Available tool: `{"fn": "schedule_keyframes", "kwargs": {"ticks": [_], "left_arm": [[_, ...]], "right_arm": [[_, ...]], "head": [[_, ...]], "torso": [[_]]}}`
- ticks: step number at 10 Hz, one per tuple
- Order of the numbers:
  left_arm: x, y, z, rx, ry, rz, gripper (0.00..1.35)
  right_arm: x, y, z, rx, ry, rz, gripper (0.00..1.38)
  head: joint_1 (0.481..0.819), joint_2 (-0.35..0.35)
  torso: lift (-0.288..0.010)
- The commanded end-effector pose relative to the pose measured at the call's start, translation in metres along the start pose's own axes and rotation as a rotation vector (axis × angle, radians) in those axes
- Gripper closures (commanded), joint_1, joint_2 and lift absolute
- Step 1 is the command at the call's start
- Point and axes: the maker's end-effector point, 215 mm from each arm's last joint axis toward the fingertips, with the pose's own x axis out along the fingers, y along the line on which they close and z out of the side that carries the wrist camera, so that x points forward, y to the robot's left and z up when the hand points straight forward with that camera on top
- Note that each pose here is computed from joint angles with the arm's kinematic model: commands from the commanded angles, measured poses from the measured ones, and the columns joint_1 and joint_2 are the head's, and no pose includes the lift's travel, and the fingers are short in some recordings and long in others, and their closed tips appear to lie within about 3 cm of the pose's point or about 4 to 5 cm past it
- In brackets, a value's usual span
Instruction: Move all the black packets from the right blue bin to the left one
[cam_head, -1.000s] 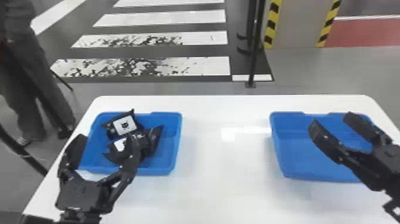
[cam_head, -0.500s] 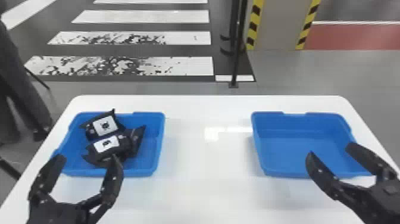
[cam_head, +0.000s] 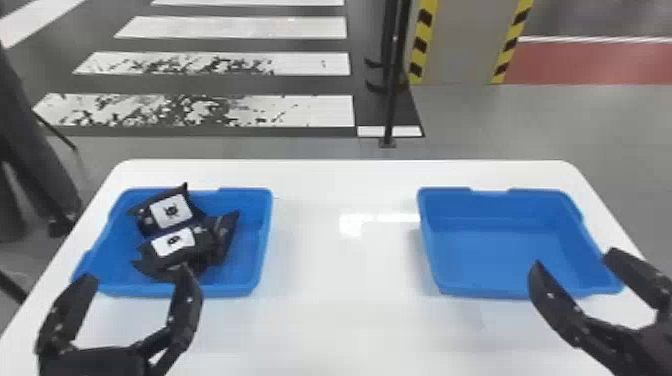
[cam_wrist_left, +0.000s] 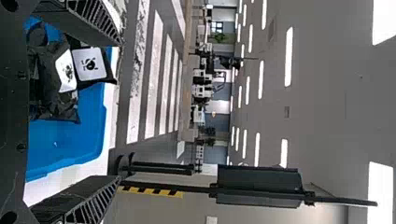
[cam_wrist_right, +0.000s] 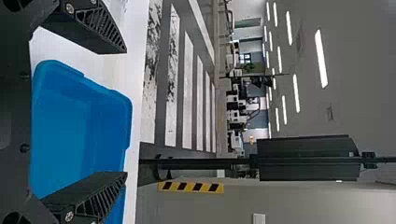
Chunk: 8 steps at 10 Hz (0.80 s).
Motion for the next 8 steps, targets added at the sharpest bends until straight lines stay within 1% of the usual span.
{"fn": "schedule_keyframes", "kwargs": {"ticks": [1,4,8], "left_arm": [[0.0030,-0.0118,0.0102,-0.024,-0.026,-0.015,0.00],[0.0029,-0.0124,0.0109,-0.029,-0.028,-0.015,0.00],[0.0042,-0.0160,0.0130,-0.036,-0.035,-0.021,0.00]], "right_arm": [[0.0008,-0.0001,0.0019,-0.006,-0.003,0.000,0.10],[0.0014,-0.0002,0.0030,-0.005,-0.006,0.000,0.10],[0.0067,0.0068,0.0017,0.007,-0.007,0.018,0.11]], "head": [[0.695,-0.005],[0.695,-0.025],[0.695,-0.019]], "torso": [[-0.140],[-0.140],[-0.140]]}}
